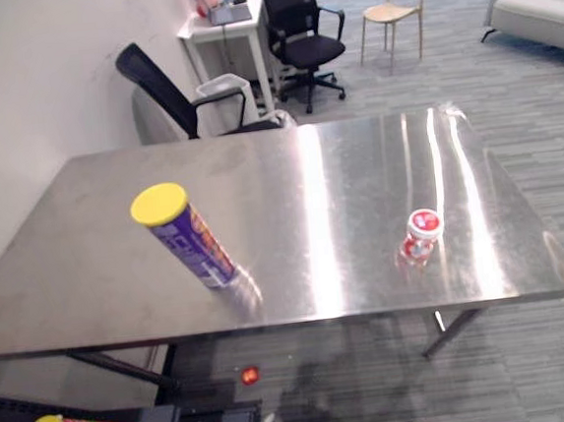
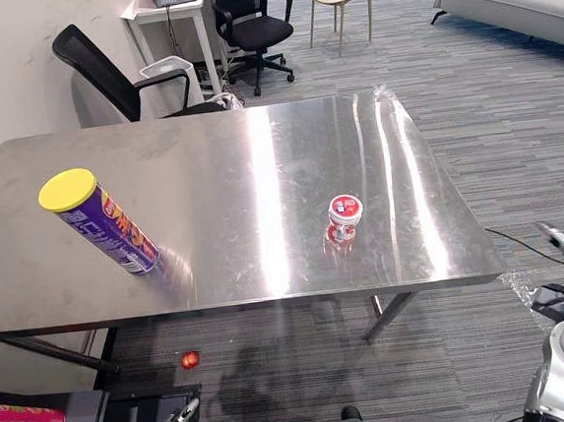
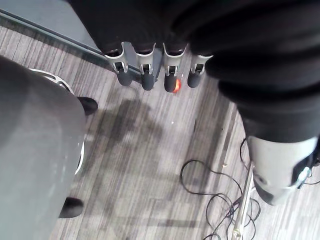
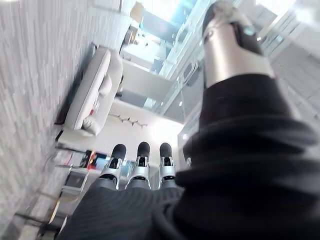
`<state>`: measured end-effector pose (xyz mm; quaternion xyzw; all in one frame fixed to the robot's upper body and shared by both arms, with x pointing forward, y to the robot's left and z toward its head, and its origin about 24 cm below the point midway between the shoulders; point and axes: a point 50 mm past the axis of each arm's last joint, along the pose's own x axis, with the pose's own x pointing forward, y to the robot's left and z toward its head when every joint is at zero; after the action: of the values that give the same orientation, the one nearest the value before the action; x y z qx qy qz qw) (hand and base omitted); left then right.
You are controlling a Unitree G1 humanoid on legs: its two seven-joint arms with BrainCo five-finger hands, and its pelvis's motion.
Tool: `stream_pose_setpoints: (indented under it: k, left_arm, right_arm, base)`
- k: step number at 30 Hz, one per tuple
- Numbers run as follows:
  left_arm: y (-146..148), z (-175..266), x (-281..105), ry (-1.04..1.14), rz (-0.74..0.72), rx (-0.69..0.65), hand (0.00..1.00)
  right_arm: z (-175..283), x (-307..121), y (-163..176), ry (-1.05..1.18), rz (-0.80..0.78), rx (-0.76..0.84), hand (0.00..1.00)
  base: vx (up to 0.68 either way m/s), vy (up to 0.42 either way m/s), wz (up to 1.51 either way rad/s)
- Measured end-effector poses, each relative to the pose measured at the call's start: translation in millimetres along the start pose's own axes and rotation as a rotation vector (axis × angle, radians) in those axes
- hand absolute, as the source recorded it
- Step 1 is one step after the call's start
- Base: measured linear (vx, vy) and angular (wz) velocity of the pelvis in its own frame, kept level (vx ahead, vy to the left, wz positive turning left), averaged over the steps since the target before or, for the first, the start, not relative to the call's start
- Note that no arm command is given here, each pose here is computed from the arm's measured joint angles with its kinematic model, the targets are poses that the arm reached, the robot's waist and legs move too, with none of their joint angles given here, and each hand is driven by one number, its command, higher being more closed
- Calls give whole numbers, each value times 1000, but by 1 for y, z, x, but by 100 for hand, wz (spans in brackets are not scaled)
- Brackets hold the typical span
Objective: Put the gum and the chips on the shelf.
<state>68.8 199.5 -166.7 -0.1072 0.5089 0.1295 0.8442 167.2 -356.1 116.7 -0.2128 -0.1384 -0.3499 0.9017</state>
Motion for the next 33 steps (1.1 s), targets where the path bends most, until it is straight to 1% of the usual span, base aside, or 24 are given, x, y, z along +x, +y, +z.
stream_pose_setpoints:
  k: [2,4,5,6,12,17,23,27,33]
  left_arm:
    - [-1,2,0,-8,-4,2,0]
    - [-1,3,0,-13,-10,11,0]
    - [-2,3,0,-15,-11,12,0]
    - [-2,5,1,-21,-17,26,0]
    - [-3,7,1,-32,-25,48,0]
    - [-4,7,1,-34,-29,62,0]
    - [-5,8,1,-37,-34,69,0]
    - [-6,10,1,-46,-35,68,0]
    - [-7,14,2,-63,-33,66,0]
  right_arm:
    - [8,-8,18,-38,146,9,0]
    - [12,-20,36,-48,283,65,0]
    - [12,-23,40,-45,307,76,0]
    - [11,-31,49,-32,374,101,0]
    - [10,-53,78,4,582,182,0]
    - [10,-59,85,19,626,229,0]
    - [11,-59,92,17,627,238,0]
    - [12,-51,96,2,575,242,0]
    - [0,-43,103,57,472,264,0]
  base:
    - [0,0,0]
    - [0,0,0]
    - [0,0,0]
    - [0,0,0]
    - [0,0,0]
    - [-3,-10,3]
    - [10,-17,11]
    - [8,-9,3]
    - [-6,-14,12]
